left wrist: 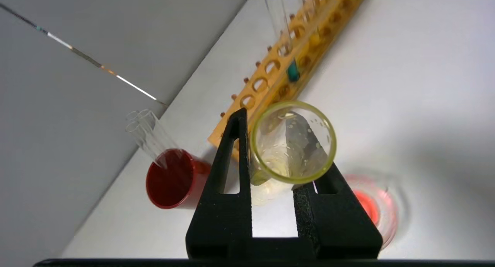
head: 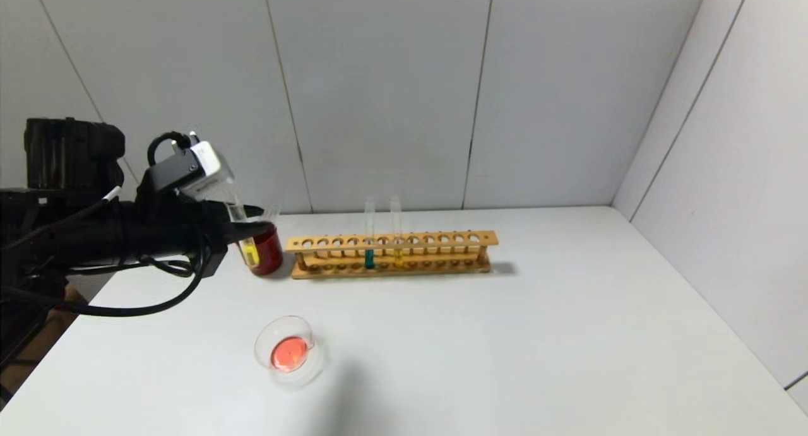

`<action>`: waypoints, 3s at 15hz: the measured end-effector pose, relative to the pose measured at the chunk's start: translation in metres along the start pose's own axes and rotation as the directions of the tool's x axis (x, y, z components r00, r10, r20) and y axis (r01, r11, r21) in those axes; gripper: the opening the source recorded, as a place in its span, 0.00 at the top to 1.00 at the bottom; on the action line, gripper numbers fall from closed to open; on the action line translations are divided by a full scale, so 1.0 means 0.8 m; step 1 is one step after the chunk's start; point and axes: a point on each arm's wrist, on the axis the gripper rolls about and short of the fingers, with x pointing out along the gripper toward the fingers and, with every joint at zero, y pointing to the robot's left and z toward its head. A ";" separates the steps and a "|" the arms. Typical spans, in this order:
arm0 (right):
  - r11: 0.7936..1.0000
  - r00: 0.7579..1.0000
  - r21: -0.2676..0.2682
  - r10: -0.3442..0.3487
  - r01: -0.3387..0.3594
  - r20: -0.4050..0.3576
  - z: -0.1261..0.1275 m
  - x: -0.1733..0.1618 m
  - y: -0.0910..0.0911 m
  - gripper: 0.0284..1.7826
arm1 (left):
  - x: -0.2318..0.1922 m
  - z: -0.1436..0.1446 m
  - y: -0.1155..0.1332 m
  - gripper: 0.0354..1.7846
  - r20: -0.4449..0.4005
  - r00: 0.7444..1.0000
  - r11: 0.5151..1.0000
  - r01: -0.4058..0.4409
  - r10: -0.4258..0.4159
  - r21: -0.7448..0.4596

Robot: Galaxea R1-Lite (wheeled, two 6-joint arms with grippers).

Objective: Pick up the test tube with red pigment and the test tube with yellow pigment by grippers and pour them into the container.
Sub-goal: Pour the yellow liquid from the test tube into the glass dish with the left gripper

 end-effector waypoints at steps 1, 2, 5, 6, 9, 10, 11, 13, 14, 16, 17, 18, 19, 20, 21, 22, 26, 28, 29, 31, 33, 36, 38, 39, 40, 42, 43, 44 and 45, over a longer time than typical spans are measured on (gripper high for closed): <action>1.000 1.000 0.000 0.000 0.000 0.000 0.000 0.000 0.000 0.02 | 0.000 -0.008 -0.002 0.82 -0.025 1.000 0.999 0.016 -0.015 0.039; 1.000 1.000 0.000 0.000 0.000 0.000 0.000 0.000 0.000 0.02 | -0.001 -0.014 -0.005 0.82 -0.057 0.998 0.996 0.042 -0.038 0.075; 1.000 1.000 0.000 0.000 0.000 0.000 0.000 0.000 0.000 0.02 | -0.005 -0.024 -0.009 0.82 -0.150 0.983 0.974 0.136 -0.109 0.180; 1.000 1.000 0.000 0.000 0.000 0.000 0.000 0.000 0.000 0.02 | -0.006 -0.024 -0.005 0.82 -0.167 0.979 0.962 0.150 -0.113 0.228; 1.000 1.000 0.000 0.000 0.000 0.000 0.000 0.000 0.000 0.02 | -0.007 -0.030 0.005 0.82 -0.191 0.977 0.925 0.159 -0.097 0.344; 1.000 1.000 0.000 0.000 0.000 0.000 0.000 0.000 0.000 0.02 | -0.008 -0.033 0.008 0.82 -0.204 0.975 0.911 0.157 -0.083 0.380; 1.000 1.000 0.000 0.000 0.000 0.000 0.000 0.000 0.000 0.02 | -0.009 -0.036 0.010 0.82 -0.222 0.973 0.896 0.158 -0.069 0.414; 1.000 1.000 0.000 0.000 0.000 0.000 0.000 0.000 0.000 0.02 | -0.006 -0.045 0.012 0.82 -0.251 0.966 0.859 0.181 -0.063 0.478; 1.000 1.000 0.000 0.000 0.000 0.000 0.000 0.000 0.000 0.02 | -0.003 -0.049 0.013 0.82 -0.258 0.964 0.835 0.195 -0.065 0.515; 1.000 1.000 0.000 0.000 0.000 0.000 0.000 0.000 0.000 0.02 | 0.004 -0.061 0.013 0.82 -0.275 0.957 0.784 0.237 -0.088 0.574; 1.000 1.000 0.000 0.000 0.000 0.000 0.000 0.000 0.000 0.02 | 0.008 -0.067 0.012 0.82 -0.280 0.955 0.759 0.255 -0.100 0.599; 1.000 1.000 0.000 0.000 0.000 0.000 0.000 0.000 0.000 0.02 | 0.011 -0.071 0.013 0.82 -0.280 0.954 0.733 0.264 -0.105 0.627; 1.000 1.000 0.000 0.000 0.000 0.000 0.000 0.000 0.000 0.02 | 0.017 -0.076 0.015 0.82 -0.265 0.958 0.699 0.261 -0.105 0.666; 1.000 1.000 0.000 0.000 0.000 0.000 0.000 0.000 0.000 0.02 | 0.022 -0.080 0.017 0.82 -0.236 0.965 0.666 0.248 -0.110 0.704; 1.000 1.000 0.000 0.000 0.000 0.000 0.000 0.000 0.000 0.02 | 0.027 -0.083 0.018 0.82 -0.211 0.970 0.638 0.237 -0.118 0.733; 1.000 1.000 0.000 0.000 0.000 0.000 0.000 0.000 0.000 0.02 | 0.031 -0.086 0.018 0.82 -0.198 0.972 0.617 0.232 -0.124 0.752; 1.000 1.000 0.000 0.000 0.000 0.000 0.000 0.000 0.000 0.02 | 0.038 -0.088 0.022 0.82 -0.174 0.980 0.555 0.198 -0.098 0.808; 1.000 1.000 0.000 0.000 0.000 0.000 0.000 0.000 0.000 0.02 | 0.039 -0.089 0.019 0.82 -0.173 0.979 0.496 0.203 -0.106 0.844; 1.000 1.000 0.000 0.000 0.000 0.000 0.000 0.000 0.000 0.02 | 0.039 -0.089 0.018 0.82 -0.170 0.979 0.468 0.202 -0.111 0.860; 1.000 1.000 0.000 0.000 0.000 0.000 0.000 0.000 0.000 0.02 | 0.037 -0.089 0.017 0.82 -0.168 0.979 0.443 0.200 -0.111 0.874; 1.000 1.000 0.000 0.000 0.000 0.000 0.000 0.000 0.000 0.02 | 0.038 -0.093 0.013 0.82 -0.180 0.976 0.407 0.216 -0.126 0.887; 1.000 1.000 0.000 0.000 0.000 0.000 0.000 0.000 0.000 0.02 | 0.052 -0.101 0.006 0.82 -0.196 0.967 0.369 0.245 -0.164 0.897; 1.000 1.000 0.000 0.000 0.000 0.000 0.000 0.000 0.000 0.02 | 0.062 -0.106 0.003 0.82 -0.203 0.962 0.350 0.256 -0.182 0.901; 1.000 1.000 0.000 0.000 0.000 0.000 0.000 0.000 0.000 0.02 | 0.065 -0.108 0.003 0.82 -0.210 0.961 0.344 0.262 -0.182 0.902; 1.000 1.000 0.000 0.000 0.000 0.000 0.000 0.000 0.000 0.02 | 0.067 -0.108 0.004 0.82 -0.225 0.959 0.330 0.271 -0.172 0.904; 1.000 1.000 0.000 0.000 0.000 0.000 0.000 0.000 0.000 0.02 | 0.070 -0.108 0.006 0.82 -0.248 0.956 0.289 0.284 -0.156 0.914; 1.000 1.000 0.000 0.000 0.000 0.000 0.000 0.000 0.000 0.02 | 0.072 -0.110 0.006 0.82 -0.251 0.955 0.285 0.287 -0.155 0.914; 1.000 1.000 0.000 0.000 0.000 0.000 0.000 0.000 0.000 0.02 | 0.076 -0.112 0.006 0.82 -0.254 0.954 0.282 0.291 -0.158 0.914; 1.000 1.000 0.000 0.000 0.000 0.000 0.000 0.000 0.000 0.02 | 0.080 -0.113 0.007 0.82 -0.256 0.954 0.269 0.291 -0.158 0.918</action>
